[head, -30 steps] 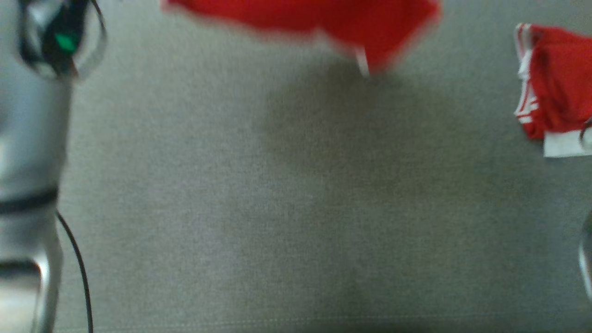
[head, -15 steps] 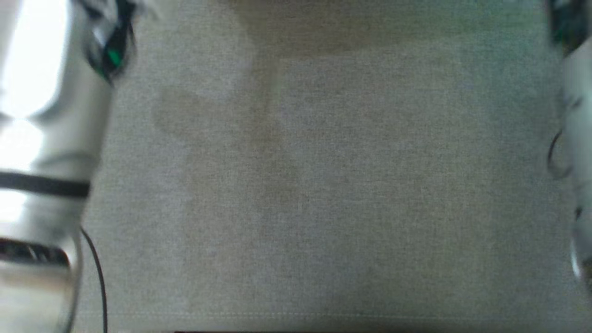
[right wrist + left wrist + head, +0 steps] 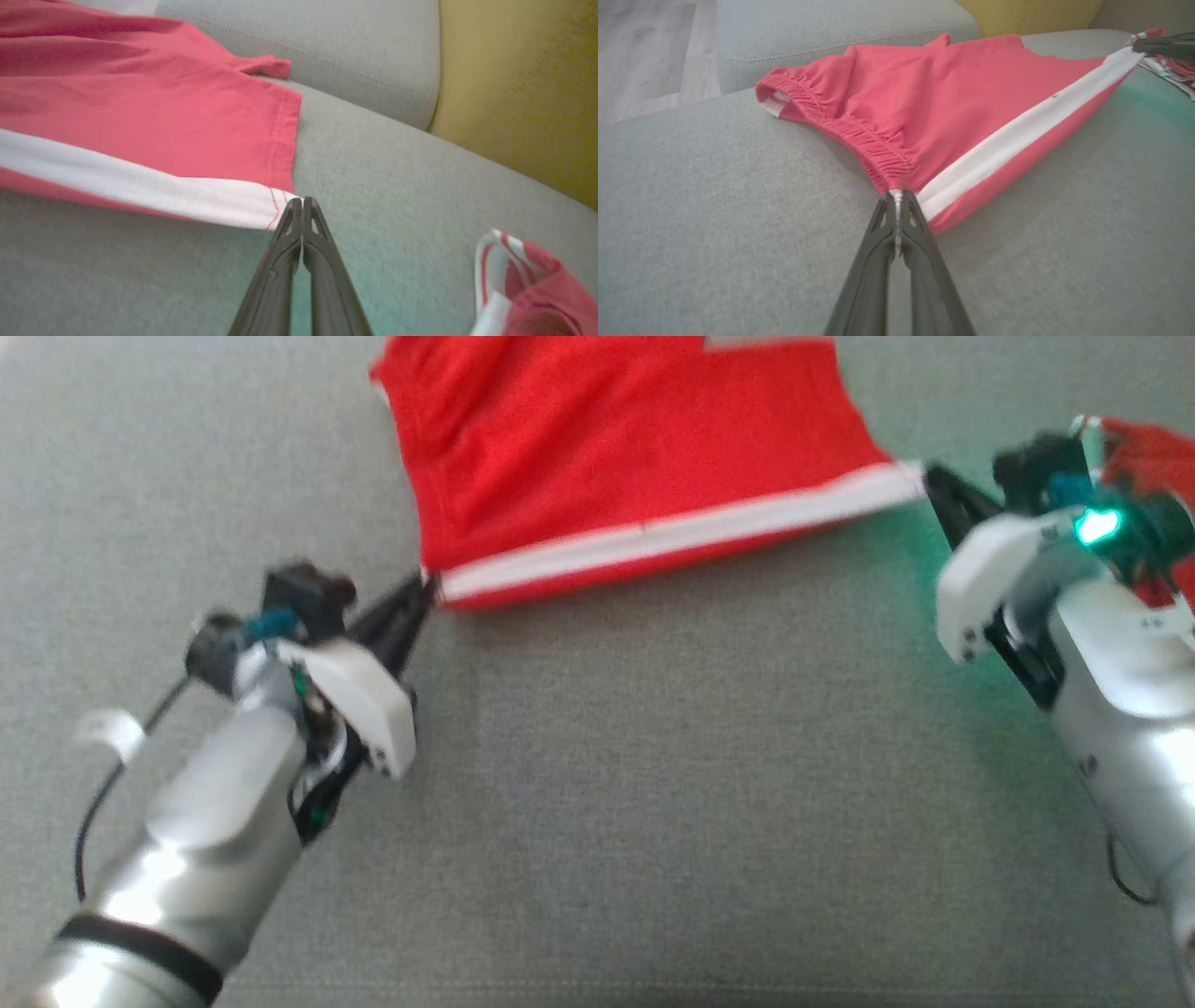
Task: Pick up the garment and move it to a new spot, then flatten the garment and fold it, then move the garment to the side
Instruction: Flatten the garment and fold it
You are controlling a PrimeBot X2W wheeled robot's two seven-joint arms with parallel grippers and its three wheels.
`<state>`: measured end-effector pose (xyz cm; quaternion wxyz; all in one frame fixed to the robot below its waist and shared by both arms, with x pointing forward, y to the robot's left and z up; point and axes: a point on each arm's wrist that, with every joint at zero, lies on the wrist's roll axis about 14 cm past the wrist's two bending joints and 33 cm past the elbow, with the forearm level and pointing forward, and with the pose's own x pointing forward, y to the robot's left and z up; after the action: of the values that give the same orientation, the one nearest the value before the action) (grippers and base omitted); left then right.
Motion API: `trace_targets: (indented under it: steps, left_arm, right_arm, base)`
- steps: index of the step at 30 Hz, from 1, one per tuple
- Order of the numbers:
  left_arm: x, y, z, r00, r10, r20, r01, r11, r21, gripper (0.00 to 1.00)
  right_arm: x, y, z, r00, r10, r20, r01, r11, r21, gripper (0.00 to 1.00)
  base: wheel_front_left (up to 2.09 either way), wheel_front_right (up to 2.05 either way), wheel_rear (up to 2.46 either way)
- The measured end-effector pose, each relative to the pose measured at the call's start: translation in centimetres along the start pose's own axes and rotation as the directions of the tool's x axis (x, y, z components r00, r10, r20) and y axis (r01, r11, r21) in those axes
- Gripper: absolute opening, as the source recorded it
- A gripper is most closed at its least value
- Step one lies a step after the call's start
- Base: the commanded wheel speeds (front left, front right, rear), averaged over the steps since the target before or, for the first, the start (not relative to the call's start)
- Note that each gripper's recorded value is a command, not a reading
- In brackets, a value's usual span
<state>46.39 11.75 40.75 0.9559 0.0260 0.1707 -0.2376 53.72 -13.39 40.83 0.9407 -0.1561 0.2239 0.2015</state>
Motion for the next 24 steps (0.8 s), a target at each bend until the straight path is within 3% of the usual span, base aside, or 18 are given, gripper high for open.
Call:
trace_targets:
  steps: [8,15,20,24]
  left_arm:
    - [-2.5,-1.6,0.8,0.999,-0.016,0.033,0.015,1.0,0.008,0.0]
    - [-4.9,-4.4,0.3,0.997,-0.065,0.045,0.065,0.998,0.0,0.0]
    - [-6.5,-6.0,-0.8,0.994,-0.11,0.001,0.11,0.994,-0.012,0.0]
    - [-8.3,-7.2,-2.6,0.989,-0.134,-0.056,0.129,0.988,-0.085,0.0]
  right_arm:
    - [-3.7,-0.2,-2.0,0.994,0.015,-0.106,-0.016,1.0,-0.012,0.0]
    - [-8.1,0.3,-5.7,0.961,0.073,-0.268,-0.075,0.997,0.005,0.0]
    - [-10.9,0.6,-7.5,0.921,0.121,-0.372,-0.113,0.993,0.044,0.0]
    - [-13.9,1.0,-10.3,0.851,0.172,-0.496,-0.127,0.984,0.123,0.0]
  base:
    - [0.0,0.0,0.0]
    - [0.0,0.0,0.0]
    - [0.0,0.0,0.0]
    - [0.0,0.0,0.0]
